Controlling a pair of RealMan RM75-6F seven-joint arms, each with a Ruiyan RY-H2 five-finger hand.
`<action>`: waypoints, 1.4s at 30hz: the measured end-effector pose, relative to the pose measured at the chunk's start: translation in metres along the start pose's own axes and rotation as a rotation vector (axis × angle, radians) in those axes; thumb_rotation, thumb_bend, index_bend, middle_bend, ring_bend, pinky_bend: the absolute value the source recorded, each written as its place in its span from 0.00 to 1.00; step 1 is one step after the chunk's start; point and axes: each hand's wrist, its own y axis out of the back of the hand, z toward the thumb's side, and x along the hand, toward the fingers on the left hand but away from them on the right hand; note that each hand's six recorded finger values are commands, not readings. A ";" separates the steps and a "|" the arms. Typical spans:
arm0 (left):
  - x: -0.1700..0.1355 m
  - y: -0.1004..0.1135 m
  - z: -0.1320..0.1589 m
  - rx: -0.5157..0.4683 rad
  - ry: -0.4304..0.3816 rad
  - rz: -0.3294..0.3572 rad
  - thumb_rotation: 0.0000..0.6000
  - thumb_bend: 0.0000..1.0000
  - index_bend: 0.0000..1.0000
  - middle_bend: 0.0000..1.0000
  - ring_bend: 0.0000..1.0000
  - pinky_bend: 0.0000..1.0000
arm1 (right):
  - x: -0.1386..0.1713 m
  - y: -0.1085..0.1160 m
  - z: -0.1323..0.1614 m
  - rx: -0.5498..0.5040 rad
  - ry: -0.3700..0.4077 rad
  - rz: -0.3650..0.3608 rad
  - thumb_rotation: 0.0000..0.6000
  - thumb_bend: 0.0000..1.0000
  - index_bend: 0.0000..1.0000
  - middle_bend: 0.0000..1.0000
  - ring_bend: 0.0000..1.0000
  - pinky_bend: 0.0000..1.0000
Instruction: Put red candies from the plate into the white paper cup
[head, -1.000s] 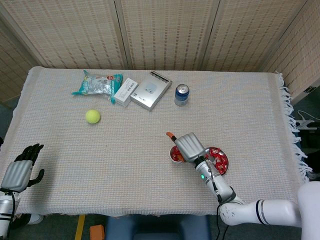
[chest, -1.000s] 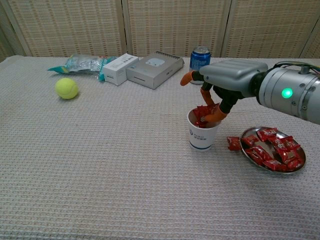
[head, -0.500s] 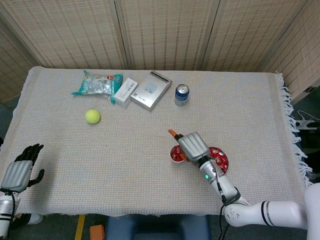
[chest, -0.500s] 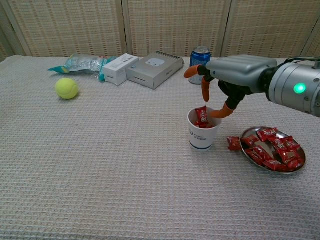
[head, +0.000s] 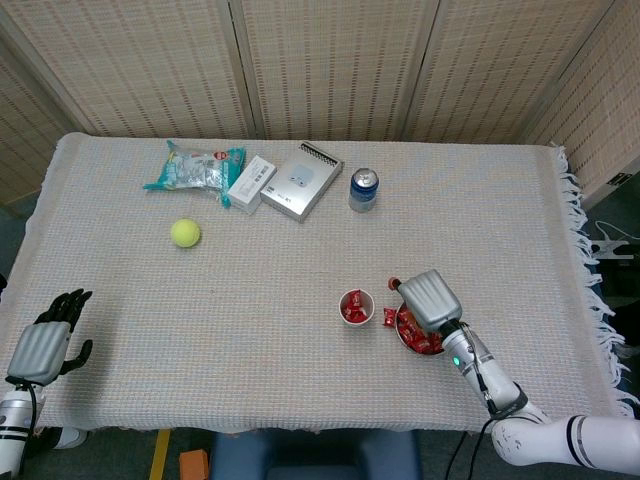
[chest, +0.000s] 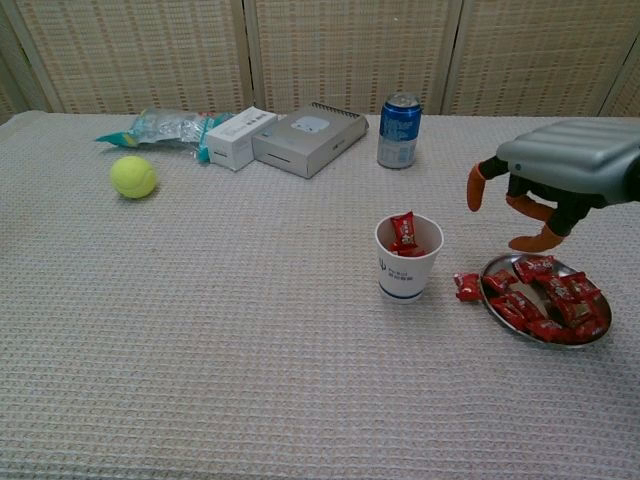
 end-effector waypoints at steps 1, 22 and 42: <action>0.000 0.000 0.000 0.001 0.000 0.000 1.00 0.45 0.00 0.00 0.00 0.24 | 0.000 -0.004 0.000 0.009 0.002 0.017 1.00 0.20 0.42 0.91 0.94 1.00; 0.000 0.003 -0.003 -0.007 0.001 0.002 1.00 0.45 0.00 0.00 0.00 0.25 | -0.030 -0.041 0.029 -0.001 -0.014 0.119 1.00 0.20 0.36 0.92 0.95 1.00; 0.000 0.003 -0.003 -0.008 0.000 0.003 1.00 0.45 0.00 0.00 0.00 0.25 | -0.035 -0.052 0.035 -0.012 -0.007 0.132 1.00 0.20 0.46 0.93 0.95 1.00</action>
